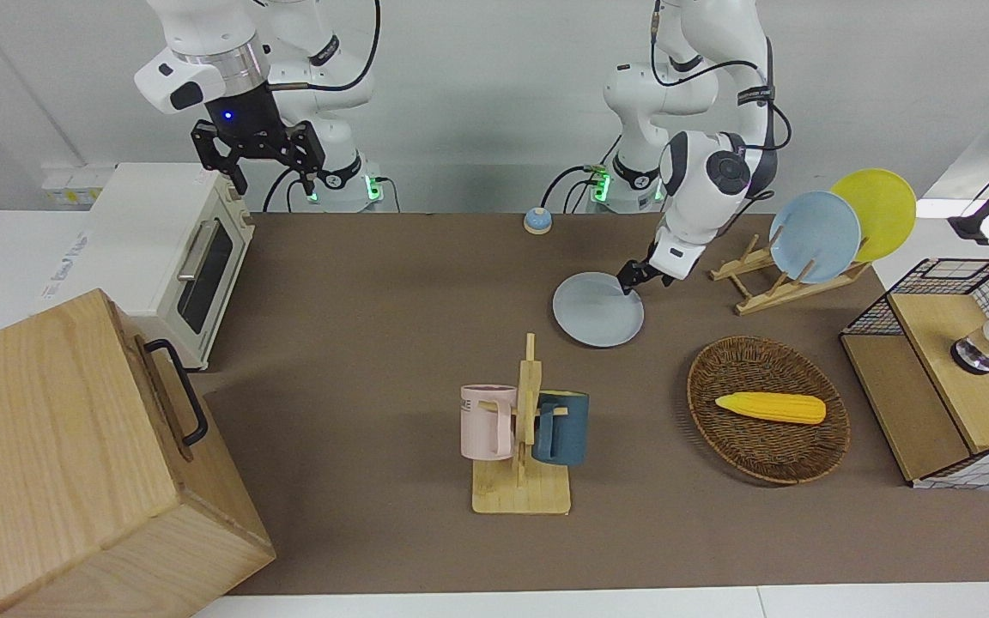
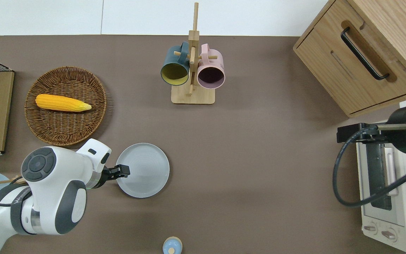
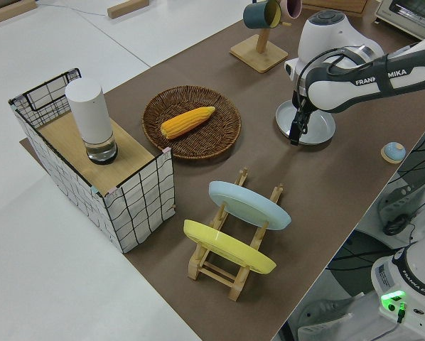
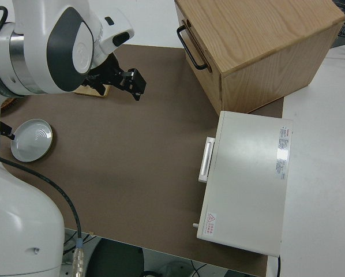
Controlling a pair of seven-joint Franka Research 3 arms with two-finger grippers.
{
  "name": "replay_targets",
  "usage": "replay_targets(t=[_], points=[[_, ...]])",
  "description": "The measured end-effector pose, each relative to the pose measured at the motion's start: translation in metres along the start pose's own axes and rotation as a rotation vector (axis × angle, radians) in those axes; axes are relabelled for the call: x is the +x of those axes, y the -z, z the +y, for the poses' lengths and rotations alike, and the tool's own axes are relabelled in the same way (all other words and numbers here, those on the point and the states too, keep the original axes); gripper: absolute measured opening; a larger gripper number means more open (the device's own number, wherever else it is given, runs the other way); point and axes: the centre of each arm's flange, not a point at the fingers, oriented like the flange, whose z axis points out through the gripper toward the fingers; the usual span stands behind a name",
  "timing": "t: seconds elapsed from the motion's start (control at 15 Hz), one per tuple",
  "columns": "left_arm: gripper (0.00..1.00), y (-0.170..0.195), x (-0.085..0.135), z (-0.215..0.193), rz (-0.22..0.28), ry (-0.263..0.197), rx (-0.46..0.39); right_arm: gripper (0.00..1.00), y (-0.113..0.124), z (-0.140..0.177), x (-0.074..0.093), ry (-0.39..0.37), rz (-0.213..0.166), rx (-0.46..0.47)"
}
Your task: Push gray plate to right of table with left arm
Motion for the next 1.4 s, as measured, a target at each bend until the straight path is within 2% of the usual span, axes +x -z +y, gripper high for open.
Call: replay_targets(t=[0.4,0.53,0.67,0.8,0.93,1.2,1.4], points=[[0.94,-0.018,0.0,0.005,-0.004,0.012,0.004,1.0,0.0,0.0,0.0,0.0,0.0,0.0],[0.78,-0.022,0.001,0.005,-0.001,0.012,0.003,1.0,0.0,0.0,0.0,0.0,0.0,0.0],[0.74,-0.026,0.002,0.006,0.003,0.012,0.002,1.0,0.0,0.0,0.0,0.0,0.0,0.0],[0.56,-0.029,0.003,0.006,0.009,0.012,0.0,1.0,0.0,0.0,0.0,0.0,0.0,0.0],[0.53,-0.03,0.004,0.005,0.014,0.013,-0.001,1.0,0.0,0.0,0.0,0.0,0.0,0.0],[0.06,-0.03,0.003,0.005,0.022,0.014,-0.005,1.0,0.0,0.0,0.0,0.0,0.0,0.0],[0.05,-0.027,0.002,0.006,0.028,0.012,-0.008,1.0,0.0,0.0,0.0,0.0,0.0,0.0]])
